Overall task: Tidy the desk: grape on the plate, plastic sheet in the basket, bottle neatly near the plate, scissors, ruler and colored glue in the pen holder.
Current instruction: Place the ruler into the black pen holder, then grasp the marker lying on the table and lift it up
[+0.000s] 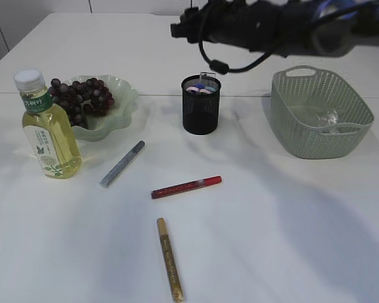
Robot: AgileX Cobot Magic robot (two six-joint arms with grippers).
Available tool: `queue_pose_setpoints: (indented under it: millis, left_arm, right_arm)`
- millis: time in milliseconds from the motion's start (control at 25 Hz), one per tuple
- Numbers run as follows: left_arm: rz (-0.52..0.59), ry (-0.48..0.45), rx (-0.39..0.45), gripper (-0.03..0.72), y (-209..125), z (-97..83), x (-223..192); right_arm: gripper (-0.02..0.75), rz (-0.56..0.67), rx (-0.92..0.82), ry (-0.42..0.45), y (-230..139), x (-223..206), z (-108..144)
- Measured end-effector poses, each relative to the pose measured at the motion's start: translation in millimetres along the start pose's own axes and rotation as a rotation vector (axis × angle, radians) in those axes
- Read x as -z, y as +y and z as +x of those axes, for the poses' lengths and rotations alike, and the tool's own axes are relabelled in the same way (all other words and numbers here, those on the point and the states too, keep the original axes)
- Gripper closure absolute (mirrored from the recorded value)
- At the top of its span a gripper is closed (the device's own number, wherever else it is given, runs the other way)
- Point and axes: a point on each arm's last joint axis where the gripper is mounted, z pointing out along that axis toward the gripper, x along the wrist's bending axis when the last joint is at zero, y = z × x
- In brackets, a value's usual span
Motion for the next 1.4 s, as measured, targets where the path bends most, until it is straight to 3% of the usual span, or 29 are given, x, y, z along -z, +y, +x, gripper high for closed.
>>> queue_pose_setpoints:
  millis: [160,360,560,720,800,1160,1400]
  left_arm:
    - [-0.001,0.011,-0.008,0.442,0,1.0,0]
    - [0.007,0.012,-0.008,0.442,-1,1.1,0]
    - [0.057,-0.016,0.017,0.442,-5,-1.5,0]
    - [0.110,-0.042,0.038,0.442,-10,-4.0,1]
    - [0.129,-0.046,0.041,0.442,-12,-4.4,1]
    - [0.206,-0.075,0.023,0.442,-19,-7.0,2]
    - [0.225,-0.164,-0.023,0.442,-21,-14.5,3]
  right_arm:
    - [0.333,0.054,-0.021,0.082,53,44,3]
    - [0.333,0.203,-0.003,0.208,93,103,10]
    - [0.333,0.449,0.024,0.327,90,136,18]
    - [0.333,0.747,0.010,0.410,70,154,23]
    - [0.333,0.835,0.011,0.435,65,161,24]
    - [0.333,0.899,-0.097,0.378,63,164,23]
    - [0.333,0.935,-0.151,0.226,60,163,13]
